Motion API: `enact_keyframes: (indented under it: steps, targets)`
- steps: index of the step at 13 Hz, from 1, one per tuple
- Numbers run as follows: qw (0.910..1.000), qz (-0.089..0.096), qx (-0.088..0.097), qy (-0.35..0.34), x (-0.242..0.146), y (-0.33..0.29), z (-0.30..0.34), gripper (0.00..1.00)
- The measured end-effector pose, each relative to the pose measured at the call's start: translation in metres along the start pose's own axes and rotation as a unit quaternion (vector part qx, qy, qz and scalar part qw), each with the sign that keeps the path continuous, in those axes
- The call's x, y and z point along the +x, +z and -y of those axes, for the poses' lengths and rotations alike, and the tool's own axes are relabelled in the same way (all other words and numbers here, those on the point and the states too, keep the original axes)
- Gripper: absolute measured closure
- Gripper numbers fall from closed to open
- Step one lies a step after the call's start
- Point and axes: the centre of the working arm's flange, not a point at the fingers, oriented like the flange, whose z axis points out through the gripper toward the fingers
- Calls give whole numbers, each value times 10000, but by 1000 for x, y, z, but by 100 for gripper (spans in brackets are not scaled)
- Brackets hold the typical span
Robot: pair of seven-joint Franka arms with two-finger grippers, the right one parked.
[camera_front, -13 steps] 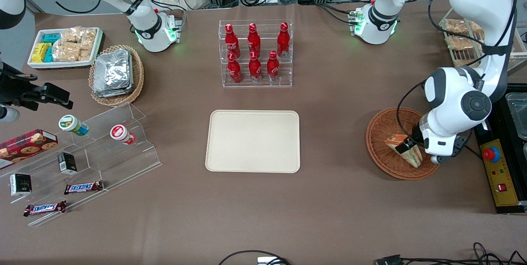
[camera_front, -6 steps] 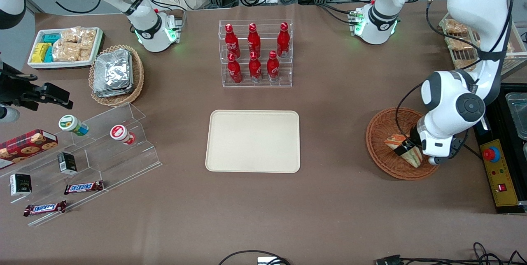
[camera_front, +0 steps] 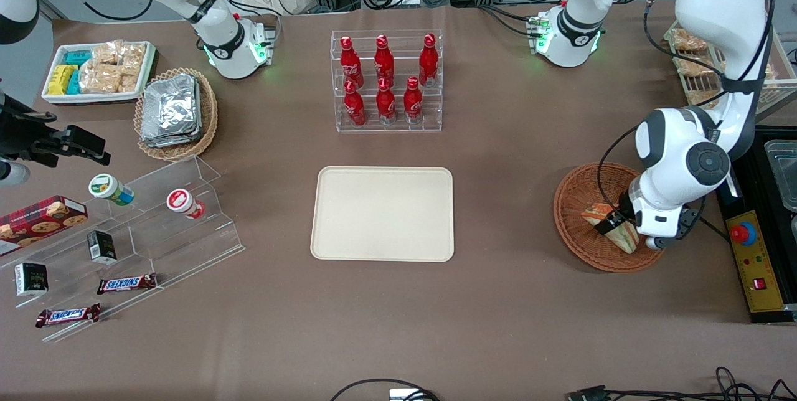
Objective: Place sandwich from basket to tray
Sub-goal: 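Lower the open left gripper around the sandwich and close it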
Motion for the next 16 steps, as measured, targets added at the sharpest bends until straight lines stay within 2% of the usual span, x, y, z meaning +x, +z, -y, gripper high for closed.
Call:
enact_keyframes:
  steps: [7,16]
  targets:
    - [9997,38,256,-30,8,19,22,0]
    - [9996,28,259,-118,7,22,17,1]
